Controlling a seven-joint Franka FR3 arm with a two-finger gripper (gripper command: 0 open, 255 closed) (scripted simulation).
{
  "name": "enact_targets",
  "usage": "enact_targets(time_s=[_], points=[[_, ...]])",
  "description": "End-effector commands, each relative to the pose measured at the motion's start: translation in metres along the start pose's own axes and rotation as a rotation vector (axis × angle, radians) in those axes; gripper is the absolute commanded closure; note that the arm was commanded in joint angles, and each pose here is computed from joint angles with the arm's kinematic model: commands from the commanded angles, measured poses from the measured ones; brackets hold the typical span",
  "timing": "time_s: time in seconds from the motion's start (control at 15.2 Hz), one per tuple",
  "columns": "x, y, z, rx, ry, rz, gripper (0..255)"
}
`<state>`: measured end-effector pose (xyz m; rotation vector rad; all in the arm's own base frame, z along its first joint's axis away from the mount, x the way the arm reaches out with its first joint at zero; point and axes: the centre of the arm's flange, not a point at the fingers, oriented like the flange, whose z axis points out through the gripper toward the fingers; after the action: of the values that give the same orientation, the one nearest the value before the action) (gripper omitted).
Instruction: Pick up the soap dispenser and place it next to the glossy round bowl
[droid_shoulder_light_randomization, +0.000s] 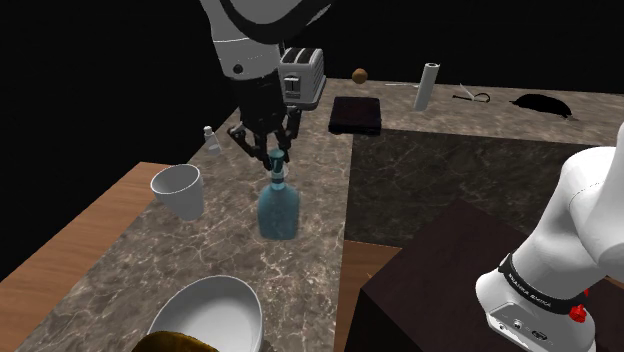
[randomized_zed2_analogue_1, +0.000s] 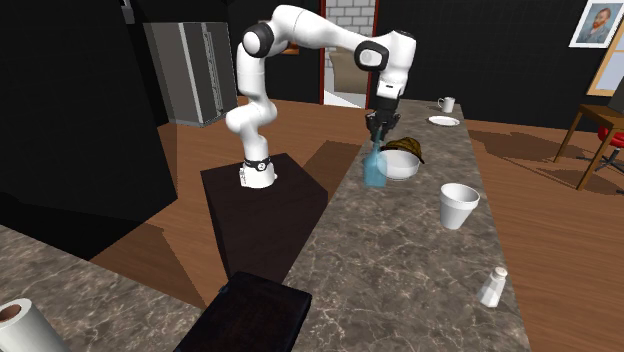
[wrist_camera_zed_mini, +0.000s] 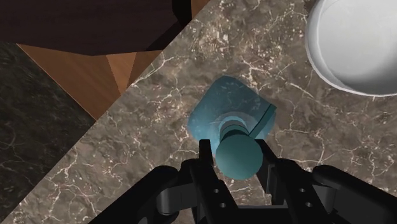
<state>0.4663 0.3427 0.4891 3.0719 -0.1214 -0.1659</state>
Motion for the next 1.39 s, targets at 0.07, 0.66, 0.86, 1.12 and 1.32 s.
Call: enact_targets(time_s=[0.07, 0.66, 0.86, 1.12, 1.32], points=[[0.001, -0.001, 0.016, 0.001, 0.001, 0.0, 255], [0.006, -0.003, 0.055, 0.001, 0.001, 0.0, 255], [0.006, -0.003, 0.055, 0.001, 0.001, 0.0, 255], [0.006, -0.003, 0.055, 0.001, 0.001, 0.0, 0], [0.006, -0.003, 0.055, 0.001, 0.001, 0.0, 0]])
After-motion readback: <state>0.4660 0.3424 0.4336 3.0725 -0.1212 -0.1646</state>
